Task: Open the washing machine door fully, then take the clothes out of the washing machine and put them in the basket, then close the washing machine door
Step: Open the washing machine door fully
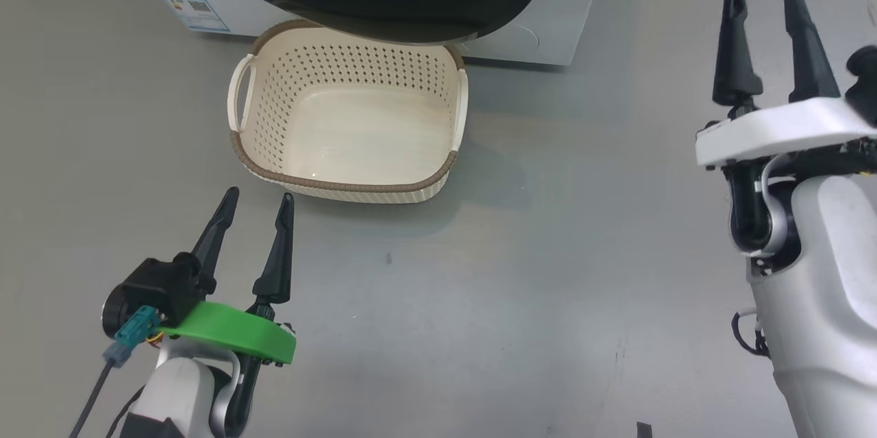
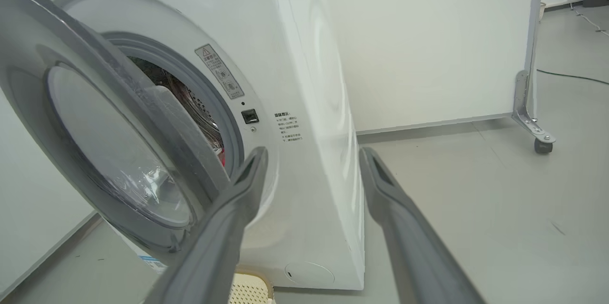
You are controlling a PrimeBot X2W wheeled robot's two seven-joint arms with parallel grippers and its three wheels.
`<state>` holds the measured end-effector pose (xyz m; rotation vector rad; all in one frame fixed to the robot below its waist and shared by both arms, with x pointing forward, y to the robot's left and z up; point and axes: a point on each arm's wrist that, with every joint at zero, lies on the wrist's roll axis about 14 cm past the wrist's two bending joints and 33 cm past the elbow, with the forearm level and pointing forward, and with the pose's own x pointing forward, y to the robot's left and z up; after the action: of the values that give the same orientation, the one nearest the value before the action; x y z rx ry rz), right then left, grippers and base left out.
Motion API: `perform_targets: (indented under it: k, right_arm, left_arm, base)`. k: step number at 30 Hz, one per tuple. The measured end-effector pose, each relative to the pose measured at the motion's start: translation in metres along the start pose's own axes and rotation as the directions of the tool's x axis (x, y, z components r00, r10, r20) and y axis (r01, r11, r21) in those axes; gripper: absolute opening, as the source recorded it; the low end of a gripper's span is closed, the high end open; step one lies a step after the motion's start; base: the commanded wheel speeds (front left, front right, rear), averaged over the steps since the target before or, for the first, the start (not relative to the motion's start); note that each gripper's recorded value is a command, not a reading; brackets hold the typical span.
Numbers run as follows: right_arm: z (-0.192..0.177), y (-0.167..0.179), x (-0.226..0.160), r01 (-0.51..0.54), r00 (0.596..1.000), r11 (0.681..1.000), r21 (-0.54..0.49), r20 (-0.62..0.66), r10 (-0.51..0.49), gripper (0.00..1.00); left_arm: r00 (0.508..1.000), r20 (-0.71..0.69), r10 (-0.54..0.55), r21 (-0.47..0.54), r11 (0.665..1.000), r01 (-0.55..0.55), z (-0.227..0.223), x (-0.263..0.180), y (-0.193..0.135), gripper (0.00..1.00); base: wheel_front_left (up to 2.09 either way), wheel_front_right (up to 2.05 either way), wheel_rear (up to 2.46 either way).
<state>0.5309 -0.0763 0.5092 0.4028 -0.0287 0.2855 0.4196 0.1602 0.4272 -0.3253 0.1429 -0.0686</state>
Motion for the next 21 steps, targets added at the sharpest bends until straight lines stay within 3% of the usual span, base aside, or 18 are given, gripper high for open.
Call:
perform_targets:
  k: [10,11,12,13,21]
  right_arm:
    - [0.015,-0.001,0.054,0.001,1.0,0.987,0.159,0.018,-0.003,1.0]
    - [0.016,0.0,0.06,-0.003,1.0,0.986,0.169,0.018,0.0,0.71]
    - [0.018,0.001,0.065,-0.006,1.0,0.983,0.183,0.018,0.003,0.29]
    - [0.02,0.002,0.07,-0.01,1.0,0.978,0.208,0.025,0.005,0.0]
    - [0.026,0.01,0.106,-0.024,1.0,0.931,0.365,0.016,0.019,0.0]
  left_arm:
    - [0.999,-0.01,0.036,-0.005,0.999,-0.036,-0.003,0.004,0.014,1.0]
    - [0.999,-0.01,0.039,-0.005,0.999,-0.039,-0.003,0.005,0.015,1.0]
    - [0.999,-0.01,0.041,-0.005,0.999,-0.041,-0.003,0.006,0.016,1.0]
    - [0.999,-0.01,0.044,-0.004,0.999,-0.044,-0.003,0.006,0.018,1.0]
    - [0.997,-0.015,0.07,-0.001,0.998,-0.07,-0.004,0.008,0.028,1.0]
  base:
    - [0.0,0.0,0.0]
    - [0.0,0.0,0.0]
    - [0.0,0.0,0.0]
    - [0.0,0.0,0.0]
    - [0.0,0.0,0.0]
